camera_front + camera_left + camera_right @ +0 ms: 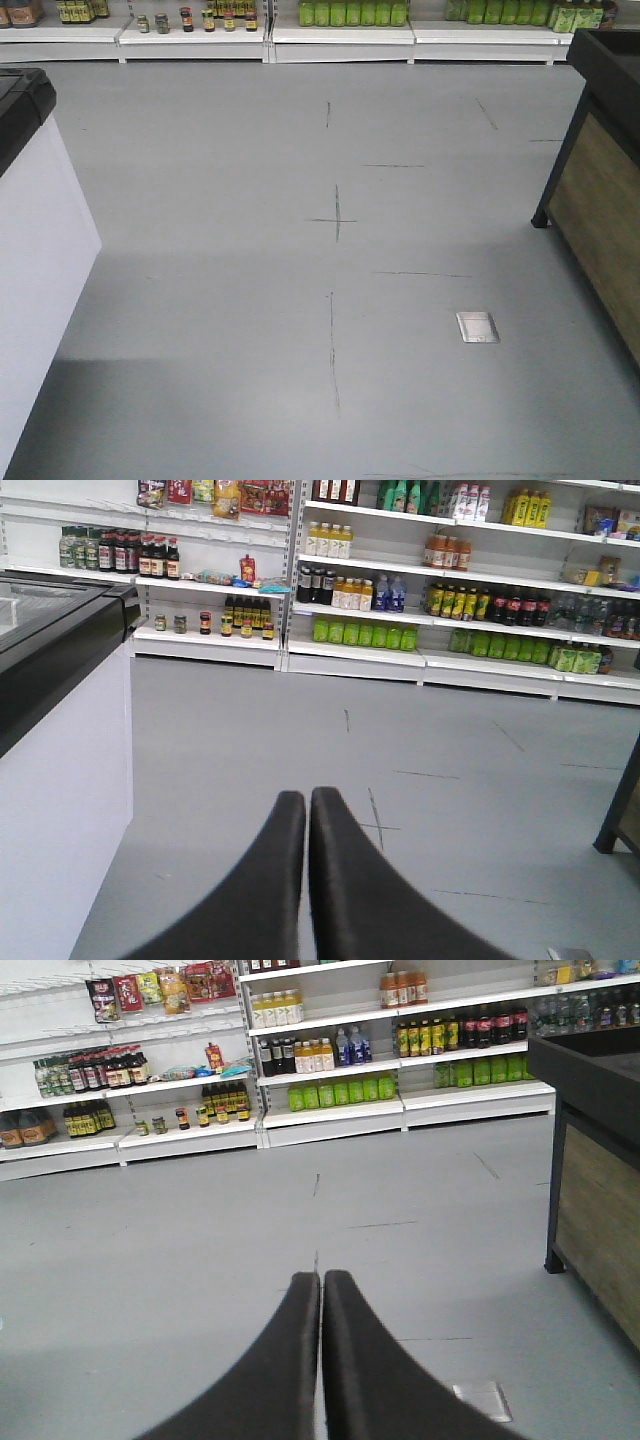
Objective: Pick three apples into basket with both arms
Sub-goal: 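Drive forward through the store aisle toward the produce tables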
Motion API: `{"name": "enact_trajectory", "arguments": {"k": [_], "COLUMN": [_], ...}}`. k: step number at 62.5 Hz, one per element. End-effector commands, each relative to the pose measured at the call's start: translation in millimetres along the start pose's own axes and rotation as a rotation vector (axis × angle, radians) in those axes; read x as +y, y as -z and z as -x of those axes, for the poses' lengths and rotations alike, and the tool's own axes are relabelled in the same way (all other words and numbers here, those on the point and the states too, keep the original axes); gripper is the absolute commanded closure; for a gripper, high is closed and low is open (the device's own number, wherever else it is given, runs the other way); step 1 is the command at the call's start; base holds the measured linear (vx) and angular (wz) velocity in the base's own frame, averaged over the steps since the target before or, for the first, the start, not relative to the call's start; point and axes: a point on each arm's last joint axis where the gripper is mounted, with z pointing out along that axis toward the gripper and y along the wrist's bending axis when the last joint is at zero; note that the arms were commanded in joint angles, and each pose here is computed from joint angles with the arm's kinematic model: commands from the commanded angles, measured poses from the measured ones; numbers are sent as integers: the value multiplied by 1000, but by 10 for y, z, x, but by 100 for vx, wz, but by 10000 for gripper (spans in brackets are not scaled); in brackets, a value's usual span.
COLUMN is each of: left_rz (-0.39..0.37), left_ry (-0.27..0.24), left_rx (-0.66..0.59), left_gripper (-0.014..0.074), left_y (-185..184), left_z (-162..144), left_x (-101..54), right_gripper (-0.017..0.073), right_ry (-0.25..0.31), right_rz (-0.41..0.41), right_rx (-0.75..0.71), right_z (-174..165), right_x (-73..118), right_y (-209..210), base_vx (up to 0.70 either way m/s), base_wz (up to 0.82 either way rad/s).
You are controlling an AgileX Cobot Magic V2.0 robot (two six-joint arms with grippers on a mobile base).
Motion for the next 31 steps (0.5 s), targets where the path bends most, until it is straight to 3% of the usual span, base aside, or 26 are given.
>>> {"name": "enact_trajectory", "arguments": {"k": [1, 31], "left_rz": [-13, -13], "left_ry": [20, 20], "left_rx": [-74, -74], "left_gripper": [600, 600], "left_y": [9, 9], "left_z": [40, 40], "left_x": [-7, -7], "right_gripper": [565, 565], "right_ry": [21, 21], "right_rz": [18, 18], "right_rx": [-73, -73], "right_z": [29, 29], "right_x": [13, 13], "right_y": [5, 5], "base_vx": [18, 21], "base_wz": [15, 5]}}
